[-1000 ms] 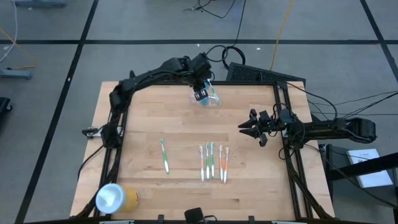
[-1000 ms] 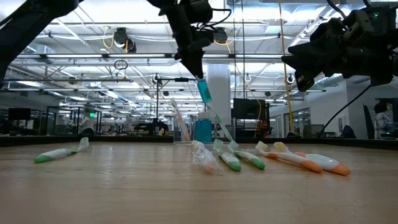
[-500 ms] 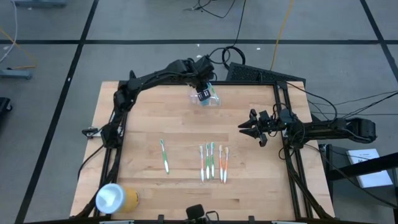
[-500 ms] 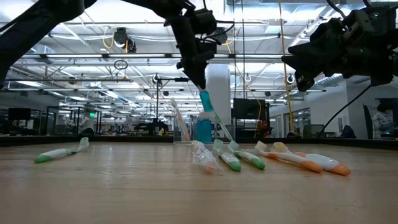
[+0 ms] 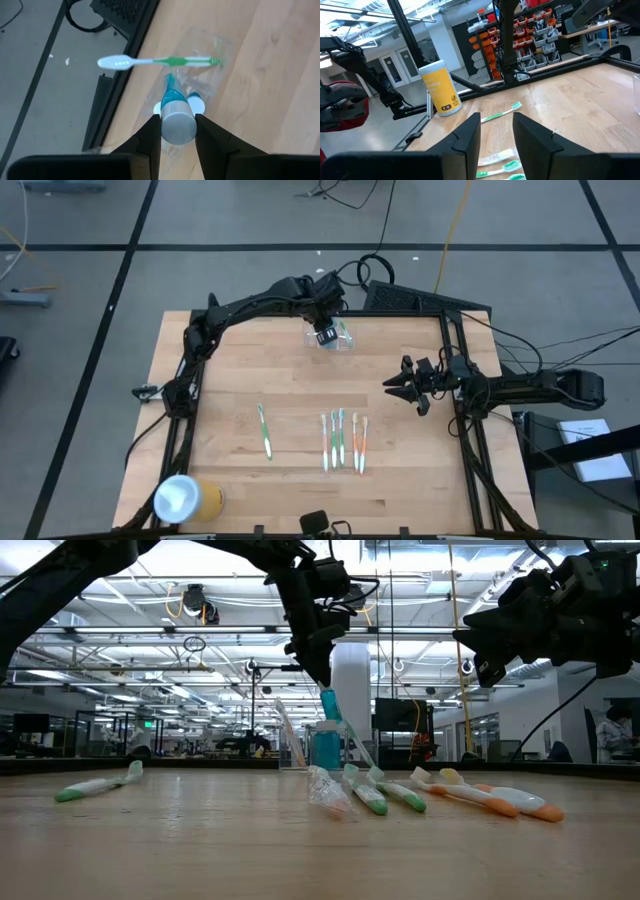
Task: Pick & Place toothbrushing station
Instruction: Put the blue mouthwash into the transparent organizer
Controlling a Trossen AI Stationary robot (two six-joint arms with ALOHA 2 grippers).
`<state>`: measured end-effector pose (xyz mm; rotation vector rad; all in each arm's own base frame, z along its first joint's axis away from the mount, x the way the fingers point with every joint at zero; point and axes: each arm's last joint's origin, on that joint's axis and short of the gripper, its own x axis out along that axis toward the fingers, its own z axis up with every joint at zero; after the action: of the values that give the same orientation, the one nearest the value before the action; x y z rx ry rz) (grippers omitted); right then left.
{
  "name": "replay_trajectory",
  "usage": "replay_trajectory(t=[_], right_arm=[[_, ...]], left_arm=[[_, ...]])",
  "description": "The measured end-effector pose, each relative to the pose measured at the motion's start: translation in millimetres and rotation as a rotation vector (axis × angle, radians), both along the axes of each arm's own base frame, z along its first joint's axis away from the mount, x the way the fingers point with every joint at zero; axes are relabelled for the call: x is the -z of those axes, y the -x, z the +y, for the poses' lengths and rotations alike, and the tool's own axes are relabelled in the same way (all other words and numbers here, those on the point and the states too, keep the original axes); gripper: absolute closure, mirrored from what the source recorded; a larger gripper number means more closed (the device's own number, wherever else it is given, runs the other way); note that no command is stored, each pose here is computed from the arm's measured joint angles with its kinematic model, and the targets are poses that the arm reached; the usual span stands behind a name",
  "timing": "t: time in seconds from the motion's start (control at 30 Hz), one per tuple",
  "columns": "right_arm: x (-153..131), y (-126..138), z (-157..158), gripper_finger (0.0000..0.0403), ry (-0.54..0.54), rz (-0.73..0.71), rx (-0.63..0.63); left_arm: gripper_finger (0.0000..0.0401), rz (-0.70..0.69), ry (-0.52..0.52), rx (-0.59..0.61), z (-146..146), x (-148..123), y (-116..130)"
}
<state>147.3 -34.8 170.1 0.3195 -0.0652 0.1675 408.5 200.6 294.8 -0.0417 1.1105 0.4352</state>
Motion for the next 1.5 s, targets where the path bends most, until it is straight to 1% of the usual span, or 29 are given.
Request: replay_trajectory(t=[0.1,0.2,0.67,0.77,1.03,1.27,1.43,1.5], right_arm=[[0,0,0,0.0298,0.000,0.000,0.000],[0,0,0,0.0298,0.000,0.000,0.000],[0,0,0,0.0298,-0.007,0.001,-0.001],[0,0,0,0.0298,-0.007,0.001,-0.001],[1,0,0,0.0298,-0.009,0.008,-0.002],[1,0,0,0.0298,-0.010,0.013,-0.002],[1,0,0,0.0298,-0.010,0.017,-0.001],[2,0,0,0.0298,-0.011,0.017,-0.001]], left_arm=[[0.0306,0.021,0.015,0.007,-1,1,2],[0.0306,0.014,0.048,0.023,-2,2,2],[0.0306,0.017,0.053,0.015,-2,3,2],[0.0306,0.030,0.051,-0.008,1,9,0],[0.0306,0.123,0.096,-0.008,8,47,-10],[0.0306,0.157,0.115,-0.009,9,60,-13],[0.0306,0.171,0.122,-0.010,9,65,-13],[0.0295,0.170,0.122,-0.011,9,65,-13]])
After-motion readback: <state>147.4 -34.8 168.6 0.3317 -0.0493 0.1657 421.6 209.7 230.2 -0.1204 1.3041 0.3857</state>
